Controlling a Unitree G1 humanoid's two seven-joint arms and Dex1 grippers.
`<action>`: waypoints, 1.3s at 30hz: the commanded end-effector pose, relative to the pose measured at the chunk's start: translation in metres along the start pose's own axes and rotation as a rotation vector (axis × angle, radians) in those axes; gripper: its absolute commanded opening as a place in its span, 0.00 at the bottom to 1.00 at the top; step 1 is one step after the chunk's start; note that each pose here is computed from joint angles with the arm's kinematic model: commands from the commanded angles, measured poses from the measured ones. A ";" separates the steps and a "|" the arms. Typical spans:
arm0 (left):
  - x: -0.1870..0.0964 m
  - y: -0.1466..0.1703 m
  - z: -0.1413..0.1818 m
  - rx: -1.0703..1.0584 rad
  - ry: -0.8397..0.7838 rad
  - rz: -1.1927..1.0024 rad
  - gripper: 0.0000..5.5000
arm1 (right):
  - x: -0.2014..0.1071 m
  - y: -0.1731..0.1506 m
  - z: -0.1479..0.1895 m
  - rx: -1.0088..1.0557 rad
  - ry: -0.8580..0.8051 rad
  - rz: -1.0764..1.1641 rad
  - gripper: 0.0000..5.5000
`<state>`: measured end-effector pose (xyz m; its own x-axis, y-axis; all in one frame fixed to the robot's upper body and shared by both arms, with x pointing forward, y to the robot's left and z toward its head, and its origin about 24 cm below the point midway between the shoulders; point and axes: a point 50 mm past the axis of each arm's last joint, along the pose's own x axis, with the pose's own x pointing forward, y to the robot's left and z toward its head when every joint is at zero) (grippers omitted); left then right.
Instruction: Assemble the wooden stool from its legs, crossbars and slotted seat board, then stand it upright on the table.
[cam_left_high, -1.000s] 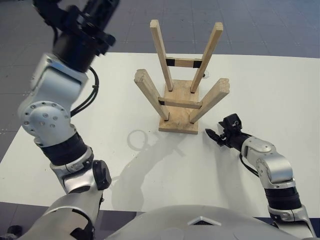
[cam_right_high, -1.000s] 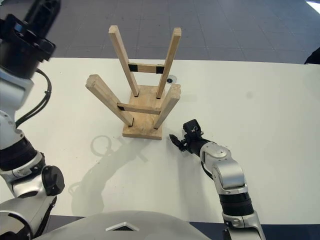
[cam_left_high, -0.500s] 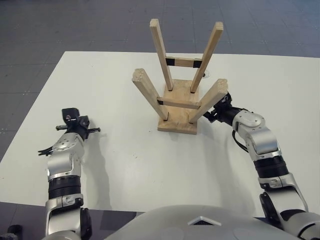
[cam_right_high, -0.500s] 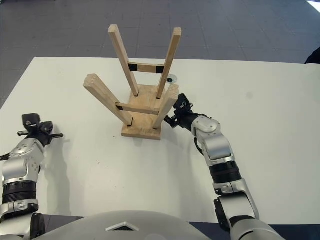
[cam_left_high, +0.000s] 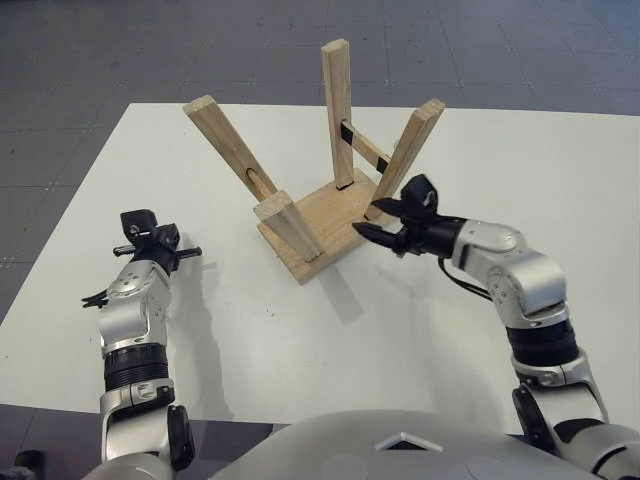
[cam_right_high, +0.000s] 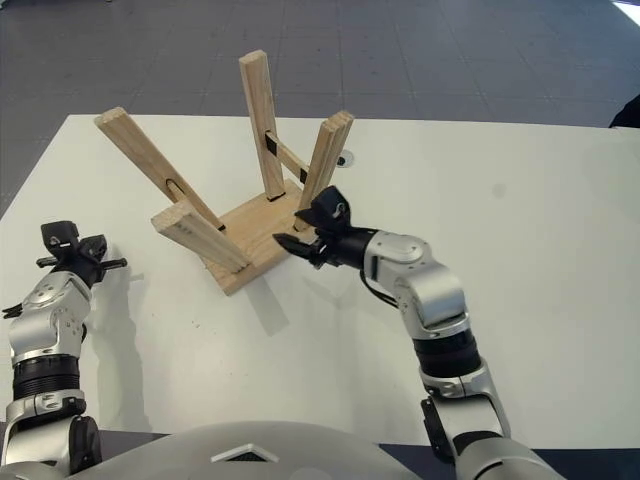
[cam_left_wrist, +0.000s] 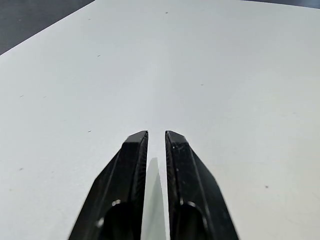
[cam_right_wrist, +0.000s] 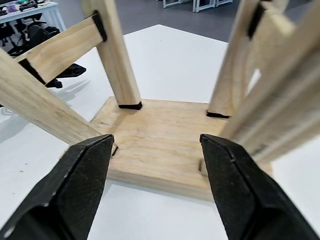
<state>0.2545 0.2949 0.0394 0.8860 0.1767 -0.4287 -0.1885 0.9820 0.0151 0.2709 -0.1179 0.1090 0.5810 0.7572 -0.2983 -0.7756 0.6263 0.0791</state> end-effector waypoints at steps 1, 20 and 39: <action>-0.018 -0.033 0.008 0.041 0.121 -0.172 0.12 | -0.039 -0.024 -0.021 -0.013 0.157 -0.088 0.58; 0.007 -0.102 0.016 0.027 0.258 -0.404 0.12 | 0.056 -0.093 -0.063 -0.045 0.156 -0.358 0.58; 0.029 -0.137 0.016 -0.032 0.176 -0.684 0.12 | -0.017 -0.059 -0.067 -0.045 0.163 -0.247 0.58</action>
<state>0.3177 0.1712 0.0419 0.7385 -0.4419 -0.5093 0.3406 0.8964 -0.2838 0.2919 -0.1867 0.0309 0.7108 0.4947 -0.4999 -0.6091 0.7884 -0.0858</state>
